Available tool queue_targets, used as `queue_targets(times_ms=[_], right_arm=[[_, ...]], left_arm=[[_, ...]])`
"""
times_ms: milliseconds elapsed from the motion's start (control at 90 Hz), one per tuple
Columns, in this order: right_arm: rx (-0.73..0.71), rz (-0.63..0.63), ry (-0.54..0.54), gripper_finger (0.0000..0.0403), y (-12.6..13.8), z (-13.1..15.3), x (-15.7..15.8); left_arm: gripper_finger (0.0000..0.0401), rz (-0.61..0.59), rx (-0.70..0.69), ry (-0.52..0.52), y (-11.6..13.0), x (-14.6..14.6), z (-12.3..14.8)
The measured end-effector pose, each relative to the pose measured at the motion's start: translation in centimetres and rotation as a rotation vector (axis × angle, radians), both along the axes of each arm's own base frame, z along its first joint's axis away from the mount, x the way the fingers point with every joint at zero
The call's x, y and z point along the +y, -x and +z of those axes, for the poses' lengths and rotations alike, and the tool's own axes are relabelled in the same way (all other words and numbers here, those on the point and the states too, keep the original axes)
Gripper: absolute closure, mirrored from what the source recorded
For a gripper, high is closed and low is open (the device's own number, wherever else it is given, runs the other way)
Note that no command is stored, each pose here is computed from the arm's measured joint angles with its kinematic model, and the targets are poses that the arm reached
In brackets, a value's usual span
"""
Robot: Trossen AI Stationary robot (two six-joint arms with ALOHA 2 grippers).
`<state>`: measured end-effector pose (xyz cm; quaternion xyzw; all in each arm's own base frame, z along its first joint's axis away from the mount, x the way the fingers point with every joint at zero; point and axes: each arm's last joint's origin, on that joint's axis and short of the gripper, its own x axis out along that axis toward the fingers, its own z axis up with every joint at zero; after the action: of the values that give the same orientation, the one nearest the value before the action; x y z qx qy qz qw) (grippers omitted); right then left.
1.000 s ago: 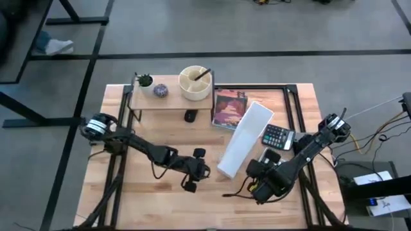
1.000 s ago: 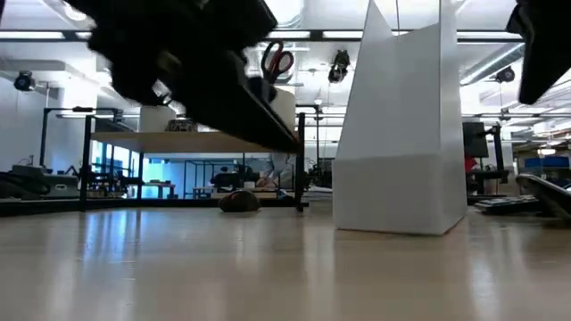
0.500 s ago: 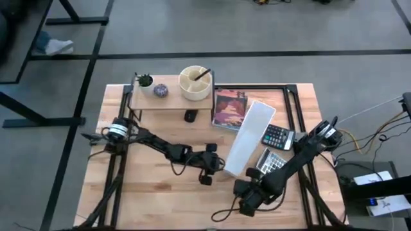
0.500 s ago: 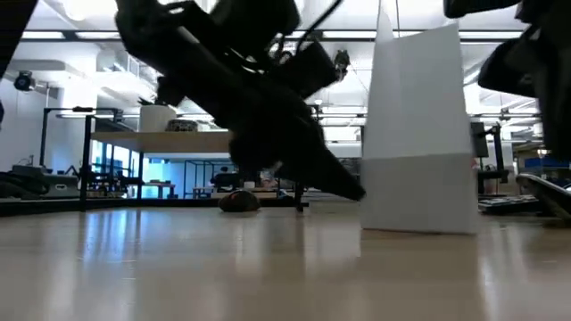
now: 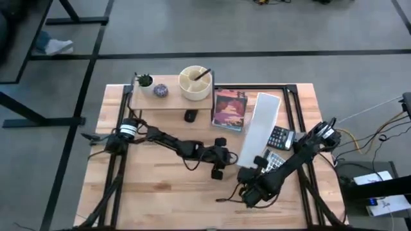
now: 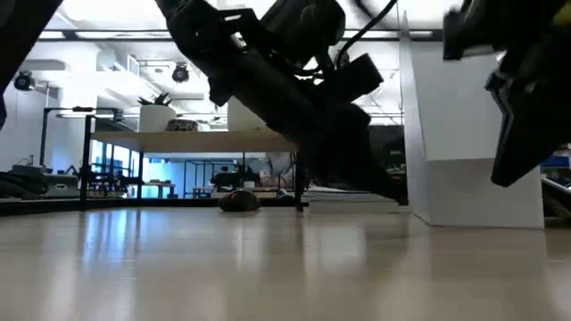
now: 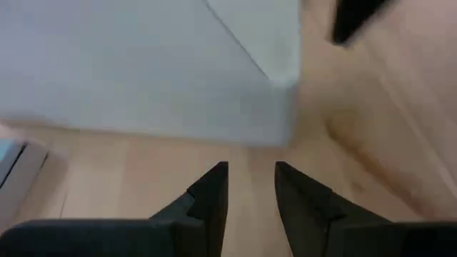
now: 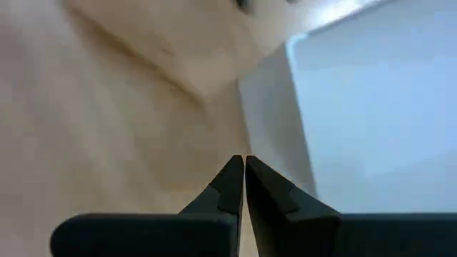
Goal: Stock shelves
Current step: Move the white file holder to the top right of the table, then put the brown book into the white file holder
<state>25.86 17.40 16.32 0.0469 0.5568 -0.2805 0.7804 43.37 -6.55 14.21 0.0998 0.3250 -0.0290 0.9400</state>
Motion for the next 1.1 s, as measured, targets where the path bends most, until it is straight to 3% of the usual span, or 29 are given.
queue_targets(times_ms=[267,467,700,933,1100], right_arm=[[0.099,-0.079,0.089,0.0403,0.3,-1.1,-3.1],[0.165,-0.117,0.244,0.0403,0.3,-1.0,-6.0],[0.247,-0.111,0.328,0.0403,-0.4,-0.8,-9.0],[0.224,-0.026,0.293,0.0403,-2.5,1.3,-8.8],[0.083,0.082,0.265,0.0403,-4.9,2.4,-8.1]], left_arm=[[0.0303,0.103,0.134,-0.026,4.1,0.0,1.6],[0.0303,0.13,0.106,0.031,8.1,0.0,2.0],[0.0303,0.146,-0.032,0.131,12.5,0.1,1.3],[0.0303,0.136,-0.113,0.185,15.4,0.0,0.4],[0.0303,0.128,-0.126,0.191,15.9,-0.1,0.1]])
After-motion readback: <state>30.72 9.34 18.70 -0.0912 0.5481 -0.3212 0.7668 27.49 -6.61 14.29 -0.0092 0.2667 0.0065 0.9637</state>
